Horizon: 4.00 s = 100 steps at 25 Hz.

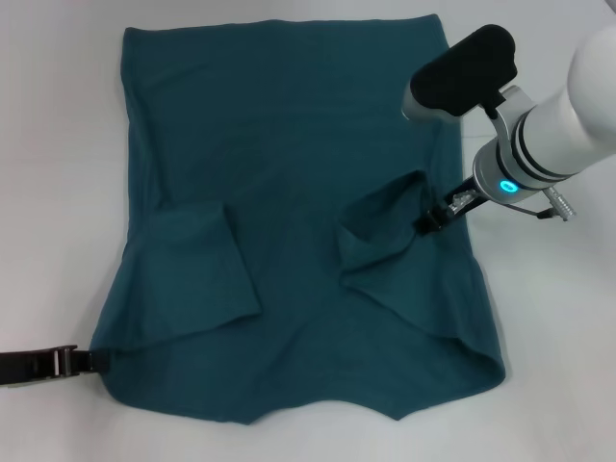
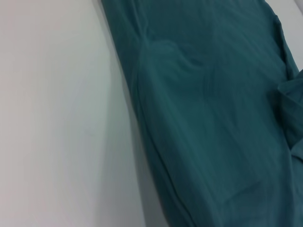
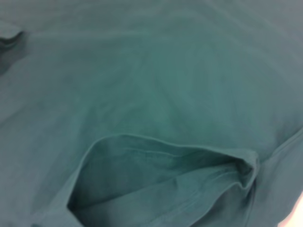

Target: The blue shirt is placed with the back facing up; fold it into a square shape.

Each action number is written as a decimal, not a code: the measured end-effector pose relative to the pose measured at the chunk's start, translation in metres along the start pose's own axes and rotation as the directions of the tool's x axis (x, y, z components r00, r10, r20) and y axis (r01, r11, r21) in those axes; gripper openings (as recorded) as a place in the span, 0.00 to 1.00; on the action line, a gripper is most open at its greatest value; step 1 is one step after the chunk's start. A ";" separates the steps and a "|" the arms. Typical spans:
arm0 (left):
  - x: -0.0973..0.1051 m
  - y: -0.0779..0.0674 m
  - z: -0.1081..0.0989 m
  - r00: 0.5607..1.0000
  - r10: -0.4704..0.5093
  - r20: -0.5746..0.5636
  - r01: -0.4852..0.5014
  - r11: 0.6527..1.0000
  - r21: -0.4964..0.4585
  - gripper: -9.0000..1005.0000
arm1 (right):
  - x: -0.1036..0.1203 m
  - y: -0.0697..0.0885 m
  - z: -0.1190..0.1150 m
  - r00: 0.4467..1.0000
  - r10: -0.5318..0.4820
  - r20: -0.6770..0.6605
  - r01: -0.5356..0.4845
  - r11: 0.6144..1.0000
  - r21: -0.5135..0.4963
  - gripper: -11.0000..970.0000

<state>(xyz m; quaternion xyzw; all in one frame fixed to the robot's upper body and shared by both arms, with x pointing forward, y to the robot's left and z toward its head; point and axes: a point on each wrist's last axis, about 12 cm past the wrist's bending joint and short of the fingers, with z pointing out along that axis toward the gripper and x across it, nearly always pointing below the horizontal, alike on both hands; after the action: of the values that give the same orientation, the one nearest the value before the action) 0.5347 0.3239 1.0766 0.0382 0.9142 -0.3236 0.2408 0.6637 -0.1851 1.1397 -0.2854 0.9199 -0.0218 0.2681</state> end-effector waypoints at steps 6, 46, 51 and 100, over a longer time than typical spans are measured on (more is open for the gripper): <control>-0.001 -0.001 0.001 1.000 0.002 0.000 -0.002 1.000 0.001 0.01 | 0.005 -0.009 0.012 0.998 0.034 0.055 -0.036 0.998 0.048 0.67; 0.005 -0.001 0.004 1.000 -0.014 -0.007 0.014 1.000 0.019 0.01 | -0.023 0.024 0.042 0.970 -0.053 0.239 0.040 0.998 0.058 0.01; 0.008 0.000 0.002 1.000 -0.014 -0.006 0.014 1.000 0.019 0.01 | -0.024 0.020 0.029 0.978 -0.027 0.209 0.026 1.000 0.008 0.01; -0.005 0.001 -0.002 1.000 0.008 -0.011 -0.008 1.000 0.000 0.01 | 0.049 0.076 -0.050 0.873 -0.418 -0.251 0.403 0.909 -0.110 0.63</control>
<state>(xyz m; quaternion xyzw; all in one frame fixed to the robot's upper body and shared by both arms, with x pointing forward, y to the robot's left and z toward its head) 0.5383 0.3259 1.0793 0.0435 0.9153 -0.3225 0.2372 0.5655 -0.1530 1.1443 -0.4754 0.8664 -0.0917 0.1221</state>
